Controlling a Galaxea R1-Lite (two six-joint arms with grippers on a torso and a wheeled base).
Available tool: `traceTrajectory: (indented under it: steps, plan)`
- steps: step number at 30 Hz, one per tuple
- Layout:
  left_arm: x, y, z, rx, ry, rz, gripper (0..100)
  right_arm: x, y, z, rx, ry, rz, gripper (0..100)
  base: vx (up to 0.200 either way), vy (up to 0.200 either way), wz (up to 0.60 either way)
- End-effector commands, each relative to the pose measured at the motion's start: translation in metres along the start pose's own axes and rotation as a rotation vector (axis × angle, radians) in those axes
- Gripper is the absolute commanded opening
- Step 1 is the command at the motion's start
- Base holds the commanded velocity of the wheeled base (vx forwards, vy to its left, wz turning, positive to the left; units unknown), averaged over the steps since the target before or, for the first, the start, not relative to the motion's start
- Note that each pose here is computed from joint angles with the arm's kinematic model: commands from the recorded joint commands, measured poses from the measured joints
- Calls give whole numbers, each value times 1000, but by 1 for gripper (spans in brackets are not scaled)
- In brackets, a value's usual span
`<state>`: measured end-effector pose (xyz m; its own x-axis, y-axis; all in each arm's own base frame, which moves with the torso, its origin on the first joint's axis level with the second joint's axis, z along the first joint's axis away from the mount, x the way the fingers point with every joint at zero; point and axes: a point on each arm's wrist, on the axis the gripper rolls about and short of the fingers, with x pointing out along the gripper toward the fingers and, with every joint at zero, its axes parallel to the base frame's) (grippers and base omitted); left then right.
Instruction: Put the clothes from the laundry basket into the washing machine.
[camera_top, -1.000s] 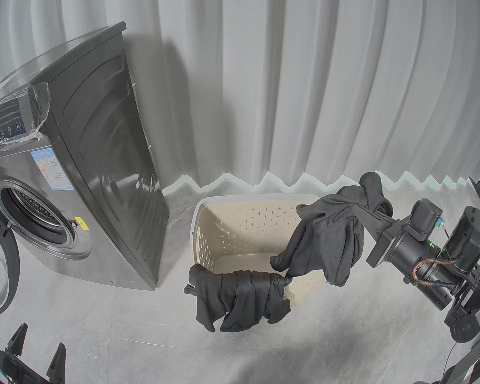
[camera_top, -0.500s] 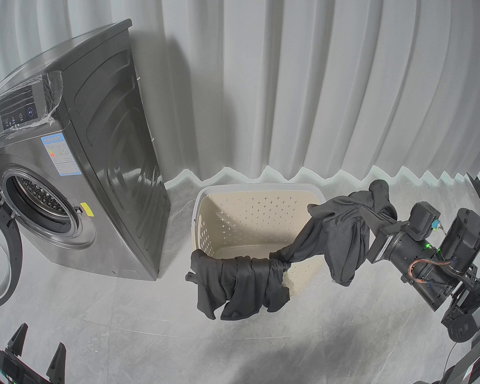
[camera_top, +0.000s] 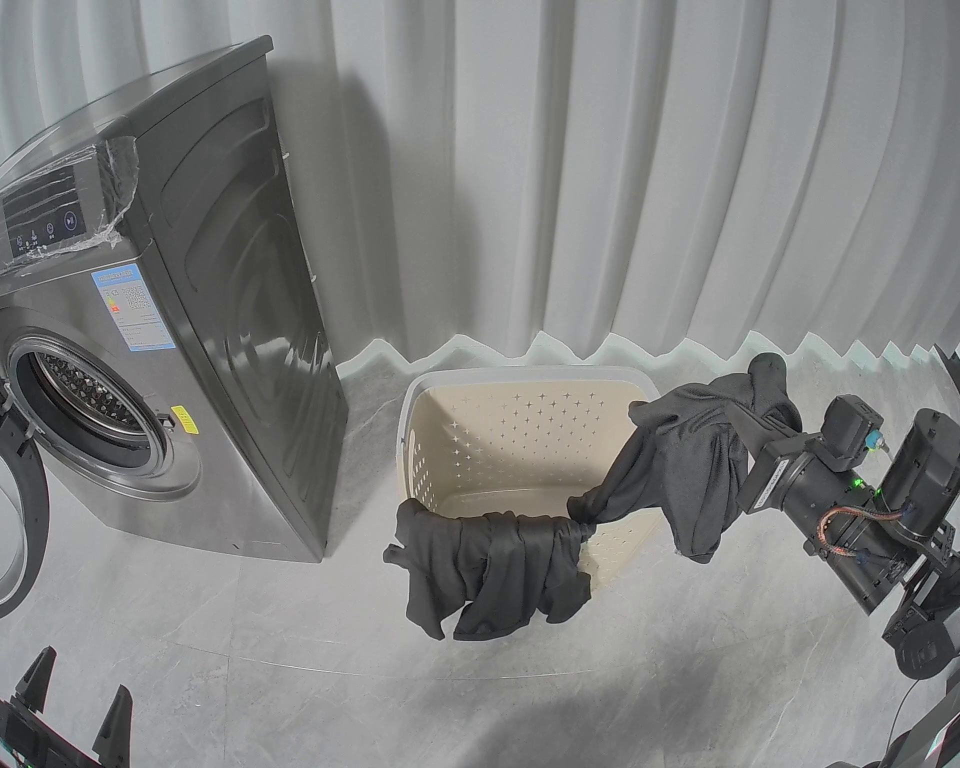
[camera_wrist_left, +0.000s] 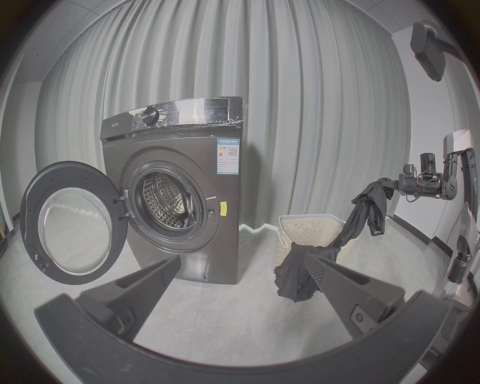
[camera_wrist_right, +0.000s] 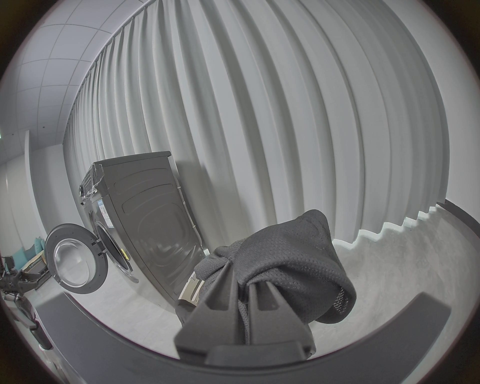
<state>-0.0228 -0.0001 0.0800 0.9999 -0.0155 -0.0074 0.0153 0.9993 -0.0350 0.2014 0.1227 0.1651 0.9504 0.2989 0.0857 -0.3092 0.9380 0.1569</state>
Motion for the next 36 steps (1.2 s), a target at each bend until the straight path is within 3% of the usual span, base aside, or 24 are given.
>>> traceTrajectory:
  steps: [1,9,18,36]
  plan:
    - [0,0,-4,0,-3,0,100,-2,2,-1,1,4,14,0,0,200,0]
    - [0,0,-4,1,-3,0,100,-1,0,1,1,-1,1,0,0,200,0]
    - [0,0,-4,4,-3,-1,100,-1,1,2,2,-9,7,0,0,0,0]
    - [0,0,-4,3,-3,-1,100,-2,9,0,4,-3,62,0,0,200,0]
